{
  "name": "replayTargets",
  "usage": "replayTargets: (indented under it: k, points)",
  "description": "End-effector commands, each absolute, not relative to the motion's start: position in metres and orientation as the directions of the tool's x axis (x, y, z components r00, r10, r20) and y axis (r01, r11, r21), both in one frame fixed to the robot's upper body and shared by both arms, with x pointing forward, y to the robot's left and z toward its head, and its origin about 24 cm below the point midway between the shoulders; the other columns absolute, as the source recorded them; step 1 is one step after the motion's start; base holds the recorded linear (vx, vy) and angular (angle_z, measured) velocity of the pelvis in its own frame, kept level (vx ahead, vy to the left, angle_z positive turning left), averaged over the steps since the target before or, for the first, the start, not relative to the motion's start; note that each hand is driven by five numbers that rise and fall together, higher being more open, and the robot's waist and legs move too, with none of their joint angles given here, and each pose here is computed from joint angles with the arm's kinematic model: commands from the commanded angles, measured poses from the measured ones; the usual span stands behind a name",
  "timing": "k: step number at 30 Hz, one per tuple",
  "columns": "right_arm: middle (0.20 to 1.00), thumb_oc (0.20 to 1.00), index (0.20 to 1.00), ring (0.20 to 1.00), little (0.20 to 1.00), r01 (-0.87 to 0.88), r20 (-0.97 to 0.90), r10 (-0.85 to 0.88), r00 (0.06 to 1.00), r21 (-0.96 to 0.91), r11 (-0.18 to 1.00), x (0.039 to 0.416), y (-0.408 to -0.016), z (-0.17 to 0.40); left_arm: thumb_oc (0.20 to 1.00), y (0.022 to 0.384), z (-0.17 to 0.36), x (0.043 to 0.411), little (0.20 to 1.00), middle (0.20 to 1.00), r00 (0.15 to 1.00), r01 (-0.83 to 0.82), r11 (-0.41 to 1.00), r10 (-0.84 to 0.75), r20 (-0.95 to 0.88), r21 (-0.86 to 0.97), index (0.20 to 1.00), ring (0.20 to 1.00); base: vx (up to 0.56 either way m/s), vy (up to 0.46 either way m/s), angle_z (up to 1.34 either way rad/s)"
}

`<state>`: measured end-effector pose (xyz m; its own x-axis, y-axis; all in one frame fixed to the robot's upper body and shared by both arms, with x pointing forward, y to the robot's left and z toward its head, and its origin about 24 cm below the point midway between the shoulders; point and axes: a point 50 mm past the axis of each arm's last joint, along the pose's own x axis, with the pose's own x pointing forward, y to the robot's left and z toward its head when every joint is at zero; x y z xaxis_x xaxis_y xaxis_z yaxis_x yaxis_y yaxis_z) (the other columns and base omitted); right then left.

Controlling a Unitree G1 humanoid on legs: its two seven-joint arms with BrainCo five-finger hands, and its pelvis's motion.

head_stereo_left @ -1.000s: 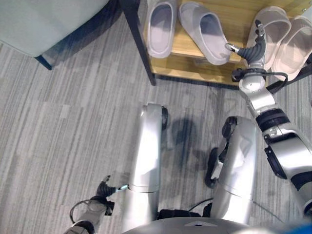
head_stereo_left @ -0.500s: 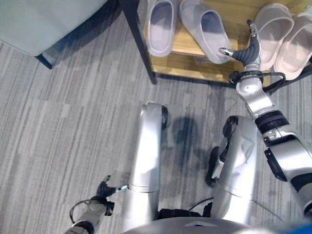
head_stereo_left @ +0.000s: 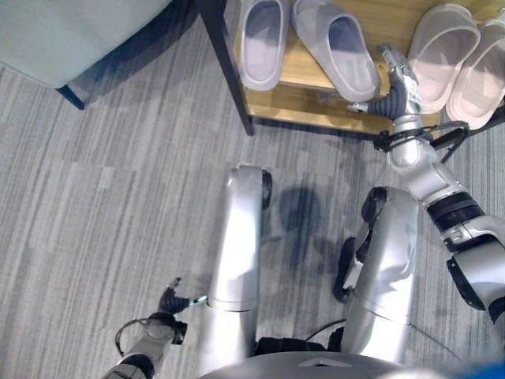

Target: Arrange the slippers neatly on the shoe rack.

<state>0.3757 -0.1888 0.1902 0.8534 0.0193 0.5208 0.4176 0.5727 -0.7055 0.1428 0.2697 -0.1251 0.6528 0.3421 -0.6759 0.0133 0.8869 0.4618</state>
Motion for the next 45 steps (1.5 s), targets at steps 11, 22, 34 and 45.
replayTargets:
  k: [11,22,34,45]
  points:
    - [1.0,1.0,1.0,1.0,1.0,0.399,0.597,0.108,0.795,-0.649,0.648,0.36,-0.171,0.201,1.0,0.253,-0.14,0.112,1.0,1.0,0.607,0.083,0.888,0.315,-0.73,0.452,1.0,1.0,0.0,0.0,0.0]
    - [1.0,1.0,1.0,1.0,1.0,0.317,0.596,0.197,0.779,-0.645,0.695,0.347,-0.152,0.194,1.0,0.25,-0.141,0.112,1.0,1.0,0.607,0.097,0.881,0.316,-0.729,0.463,1.0,1.0,0.0,0.0,0.0]
    - [1.0,1.0,1.0,1.0,1.0,0.242,0.567,0.285,0.773,-0.678,0.694,0.347,-0.13,0.19,1.0,0.248,-0.141,0.116,1.0,1.0,0.619,0.122,0.868,0.312,-0.721,0.481,1.0,1.0,0.0,0.0,0.0]
    - [1.0,1.0,1.0,1.0,1.0,0.232,0.559,0.362,0.746,-0.727,0.646,0.354,-0.107,0.2,1.0,0.25,-0.141,0.114,1.0,1.0,0.618,0.154,0.85,0.315,-0.72,0.504,1.0,1.0,0.0,0.0,0.0]
